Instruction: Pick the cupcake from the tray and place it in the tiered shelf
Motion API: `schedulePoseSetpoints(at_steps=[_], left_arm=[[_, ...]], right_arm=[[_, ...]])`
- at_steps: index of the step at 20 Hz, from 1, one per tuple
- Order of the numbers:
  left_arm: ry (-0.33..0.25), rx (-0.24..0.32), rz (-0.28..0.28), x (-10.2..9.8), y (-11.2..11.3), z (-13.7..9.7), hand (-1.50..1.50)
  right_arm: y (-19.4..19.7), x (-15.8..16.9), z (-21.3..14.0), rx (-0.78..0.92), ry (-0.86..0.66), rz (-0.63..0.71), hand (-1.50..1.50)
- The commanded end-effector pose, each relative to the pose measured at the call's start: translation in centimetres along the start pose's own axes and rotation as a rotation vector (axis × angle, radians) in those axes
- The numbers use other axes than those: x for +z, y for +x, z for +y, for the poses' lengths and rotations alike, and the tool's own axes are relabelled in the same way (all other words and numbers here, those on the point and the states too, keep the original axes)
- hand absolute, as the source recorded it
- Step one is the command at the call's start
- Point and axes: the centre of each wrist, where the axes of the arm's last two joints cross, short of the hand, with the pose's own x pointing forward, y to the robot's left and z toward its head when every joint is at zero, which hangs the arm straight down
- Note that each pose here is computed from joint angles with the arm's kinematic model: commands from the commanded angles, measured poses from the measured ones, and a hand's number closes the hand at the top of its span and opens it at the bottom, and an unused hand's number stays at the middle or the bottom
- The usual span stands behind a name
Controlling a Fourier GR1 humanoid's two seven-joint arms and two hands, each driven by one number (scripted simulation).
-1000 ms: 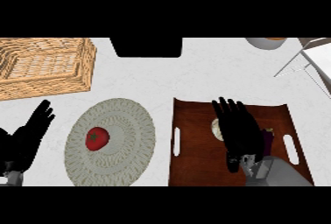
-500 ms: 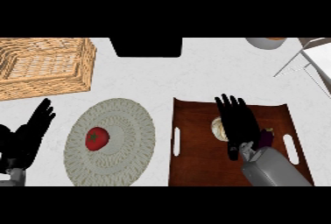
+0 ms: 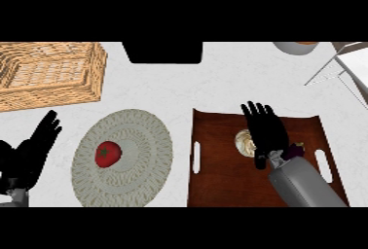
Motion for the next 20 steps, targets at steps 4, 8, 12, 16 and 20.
schedulePoseSetpoints(at_steps=[4,8,12,16,20], left_arm=[[0.003,-0.025,0.007,0.9,1.7,1.5,0.00],[-0.014,0.010,0.018,0.4,1.3,1.4,0.00],[0.010,0.008,0.005,-1.1,0.6,1.5,0.00],[-0.009,0.001,-0.011,0.0,0.6,0.4,0.00],[0.004,-0.001,-0.004,1.1,-1.3,1.2,0.00]], right_arm=[[1.3,-0.1,1.9,-0.003,0.044,0.015,-1.50],[-1.3,-2.1,2.9,-0.043,0.064,-0.025,1.50],[-0.2,-0.7,4.2,0.049,0.025,-0.057,1.50],[0.5,-1.6,2.6,0.040,-0.037,-0.050,1.50],[0.7,-0.4,2.2,0.039,-0.115,-0.063,1.50]])
